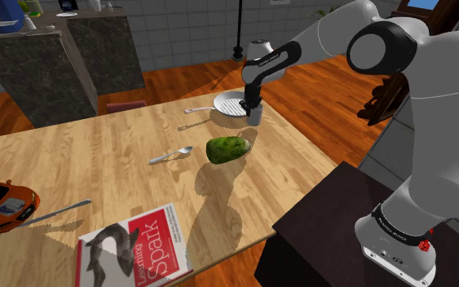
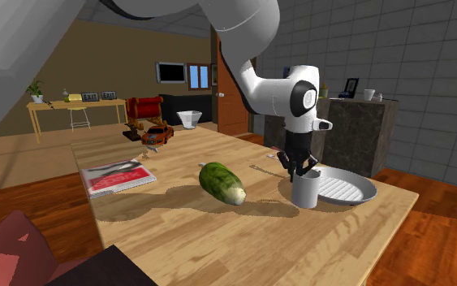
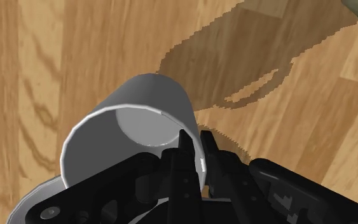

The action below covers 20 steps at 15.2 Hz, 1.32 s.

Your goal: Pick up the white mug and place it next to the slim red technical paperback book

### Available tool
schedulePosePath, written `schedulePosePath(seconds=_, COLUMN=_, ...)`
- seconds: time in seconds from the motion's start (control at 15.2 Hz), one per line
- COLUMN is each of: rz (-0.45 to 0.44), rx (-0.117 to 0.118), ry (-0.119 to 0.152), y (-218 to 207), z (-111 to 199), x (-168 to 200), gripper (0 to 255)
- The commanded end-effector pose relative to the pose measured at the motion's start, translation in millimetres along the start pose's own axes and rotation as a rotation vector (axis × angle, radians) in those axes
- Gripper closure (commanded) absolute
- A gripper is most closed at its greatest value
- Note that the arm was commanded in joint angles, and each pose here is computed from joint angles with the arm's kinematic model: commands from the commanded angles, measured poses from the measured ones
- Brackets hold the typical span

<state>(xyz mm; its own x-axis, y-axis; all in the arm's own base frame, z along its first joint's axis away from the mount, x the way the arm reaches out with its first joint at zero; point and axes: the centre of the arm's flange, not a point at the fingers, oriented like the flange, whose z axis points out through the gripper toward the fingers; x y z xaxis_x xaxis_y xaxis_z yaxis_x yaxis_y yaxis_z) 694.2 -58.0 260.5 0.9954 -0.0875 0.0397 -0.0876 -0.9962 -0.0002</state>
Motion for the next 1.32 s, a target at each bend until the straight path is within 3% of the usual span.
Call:
schedulePosePath(seconds=0.0, rz=0.000, rx=0.000, ry=0.000, y=-1, z=-10, x=0, gripper=255)
schedulePosePath(seconds=1.25, rz=0.000, rx=0.000, ry=0.000, y=-1, z=-111, x=4, gripper=255)
